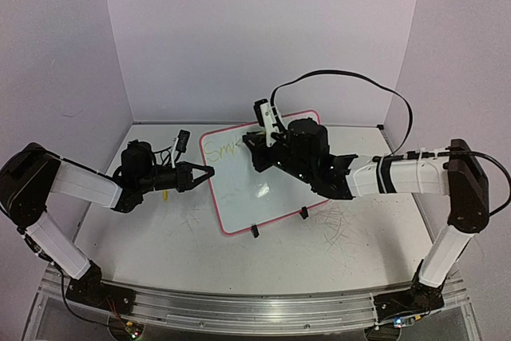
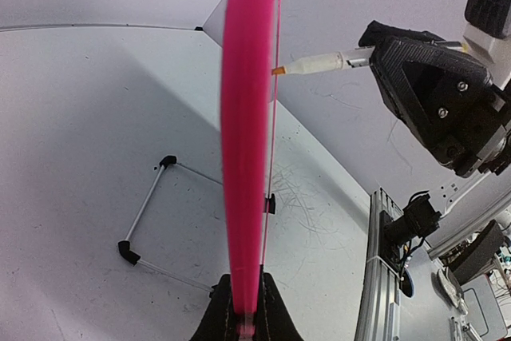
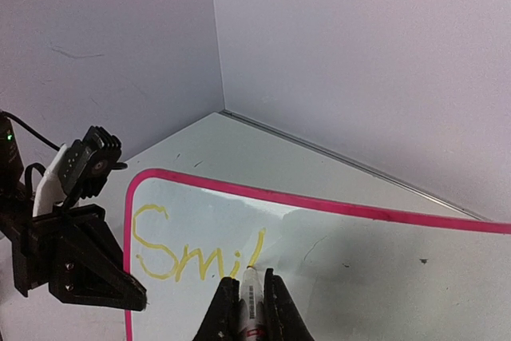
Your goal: Write a sentence on the whiteboard
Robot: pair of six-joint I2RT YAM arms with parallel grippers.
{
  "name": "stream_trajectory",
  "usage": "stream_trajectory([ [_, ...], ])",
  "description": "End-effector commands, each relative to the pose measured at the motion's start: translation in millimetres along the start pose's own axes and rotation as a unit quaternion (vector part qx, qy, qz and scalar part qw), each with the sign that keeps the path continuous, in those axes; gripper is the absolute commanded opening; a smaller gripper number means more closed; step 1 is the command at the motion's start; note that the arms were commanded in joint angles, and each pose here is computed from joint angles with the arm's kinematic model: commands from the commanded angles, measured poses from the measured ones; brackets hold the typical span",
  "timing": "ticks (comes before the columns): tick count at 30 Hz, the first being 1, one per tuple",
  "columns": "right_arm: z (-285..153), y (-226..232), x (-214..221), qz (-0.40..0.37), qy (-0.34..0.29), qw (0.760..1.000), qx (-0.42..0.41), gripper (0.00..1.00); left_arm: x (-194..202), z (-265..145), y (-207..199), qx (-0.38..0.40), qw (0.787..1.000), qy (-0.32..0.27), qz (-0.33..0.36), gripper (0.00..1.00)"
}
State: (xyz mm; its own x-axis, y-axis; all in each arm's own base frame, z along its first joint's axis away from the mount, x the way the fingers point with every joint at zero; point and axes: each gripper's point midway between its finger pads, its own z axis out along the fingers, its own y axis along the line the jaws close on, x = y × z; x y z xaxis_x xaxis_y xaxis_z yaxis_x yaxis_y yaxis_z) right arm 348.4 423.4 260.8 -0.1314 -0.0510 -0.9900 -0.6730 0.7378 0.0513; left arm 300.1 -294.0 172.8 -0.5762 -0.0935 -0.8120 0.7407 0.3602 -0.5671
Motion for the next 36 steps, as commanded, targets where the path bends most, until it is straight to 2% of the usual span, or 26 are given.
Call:
stream_trajectory([
  [1, -8.7, -4.6, 2.7, 0.010, 0.007, 1.000, 0.011, 0.00, -6.3, -0.6, -6.9, 0.006, 1.000, -0.001, 0.023, 0.00],
  [14, -16.4, -10.6, 7.5, 0.012, 0.012, 0.999, 0.027, 0.00, -4.4, -1.8, -6.6, 0.003, 1.000, 0.000, 0.022, 0.00],
  [20, -32.7, -3.1, -25.8, 0.019, -0.027, 0.999, 0.000, 0.00, -4.2, -2.1, -5.7, 0.000, 1.000, 0.001, 0.021, 0.00],
  [36, -11.2, -0.9, -19.7, 0.023, -0.021, 0.999, -0.028, 0.00, -5.1, -1.2, -5.8, 0.002, 1.000, 0.001, 0.021, 0.00],
])
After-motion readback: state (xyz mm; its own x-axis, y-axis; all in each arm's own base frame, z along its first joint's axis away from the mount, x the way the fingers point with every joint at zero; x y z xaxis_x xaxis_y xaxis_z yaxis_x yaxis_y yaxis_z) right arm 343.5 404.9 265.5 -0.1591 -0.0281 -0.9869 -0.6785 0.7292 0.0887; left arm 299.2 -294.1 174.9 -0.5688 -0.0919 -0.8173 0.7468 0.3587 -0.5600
